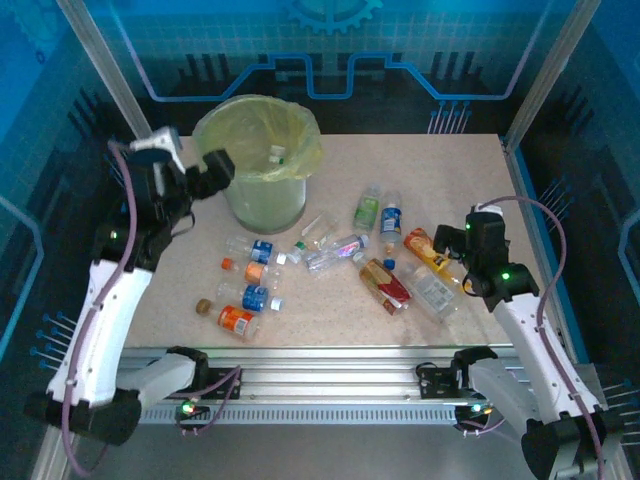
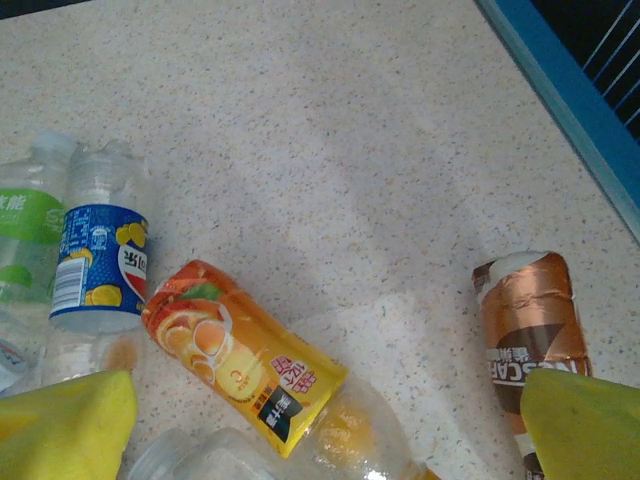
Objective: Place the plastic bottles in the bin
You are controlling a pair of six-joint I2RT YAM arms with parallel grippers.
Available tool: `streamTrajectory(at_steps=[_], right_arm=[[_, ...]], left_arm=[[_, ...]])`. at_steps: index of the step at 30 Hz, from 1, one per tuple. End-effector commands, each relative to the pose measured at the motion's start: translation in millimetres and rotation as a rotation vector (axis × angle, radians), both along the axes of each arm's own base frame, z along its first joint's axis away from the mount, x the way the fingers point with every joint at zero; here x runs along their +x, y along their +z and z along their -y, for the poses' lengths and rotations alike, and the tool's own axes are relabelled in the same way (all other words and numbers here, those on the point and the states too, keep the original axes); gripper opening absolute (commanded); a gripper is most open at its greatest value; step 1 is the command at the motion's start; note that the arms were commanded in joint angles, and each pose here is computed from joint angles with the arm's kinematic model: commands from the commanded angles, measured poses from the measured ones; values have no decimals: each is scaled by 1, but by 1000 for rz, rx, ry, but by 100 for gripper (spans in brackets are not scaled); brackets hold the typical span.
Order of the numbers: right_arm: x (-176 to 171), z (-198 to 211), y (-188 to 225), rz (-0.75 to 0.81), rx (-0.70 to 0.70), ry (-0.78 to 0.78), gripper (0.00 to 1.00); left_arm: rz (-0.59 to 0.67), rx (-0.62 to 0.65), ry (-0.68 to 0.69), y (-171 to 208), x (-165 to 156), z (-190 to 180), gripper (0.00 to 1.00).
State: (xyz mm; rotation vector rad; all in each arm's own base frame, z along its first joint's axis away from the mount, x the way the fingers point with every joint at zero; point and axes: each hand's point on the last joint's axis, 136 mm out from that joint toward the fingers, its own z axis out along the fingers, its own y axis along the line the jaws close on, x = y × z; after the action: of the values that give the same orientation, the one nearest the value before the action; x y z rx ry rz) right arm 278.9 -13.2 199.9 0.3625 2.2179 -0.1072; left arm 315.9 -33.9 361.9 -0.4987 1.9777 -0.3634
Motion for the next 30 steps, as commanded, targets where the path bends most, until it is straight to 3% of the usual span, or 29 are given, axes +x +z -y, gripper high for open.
streamTrajectory(at_steps=[1,7,18,24,30], right_arm=[[0,4,10,7,-29,-14,100],[2,5,9,6,-44,-15,100],[2,14,2,-34,-61,-45,100],[2,18,3,-29,-59,-61,100],[3,18,4,-26,-51,-62,100]], left_arm=[[-247,-159,177,-70,-54,-15,99],[-448,-356,306,-128,-114,-14,98],[-818,-494,517,-220,-177,-3,90],[-933,-542,528,-250,-191,10,86],[-963,-581,485,-274,-181,23,82]])
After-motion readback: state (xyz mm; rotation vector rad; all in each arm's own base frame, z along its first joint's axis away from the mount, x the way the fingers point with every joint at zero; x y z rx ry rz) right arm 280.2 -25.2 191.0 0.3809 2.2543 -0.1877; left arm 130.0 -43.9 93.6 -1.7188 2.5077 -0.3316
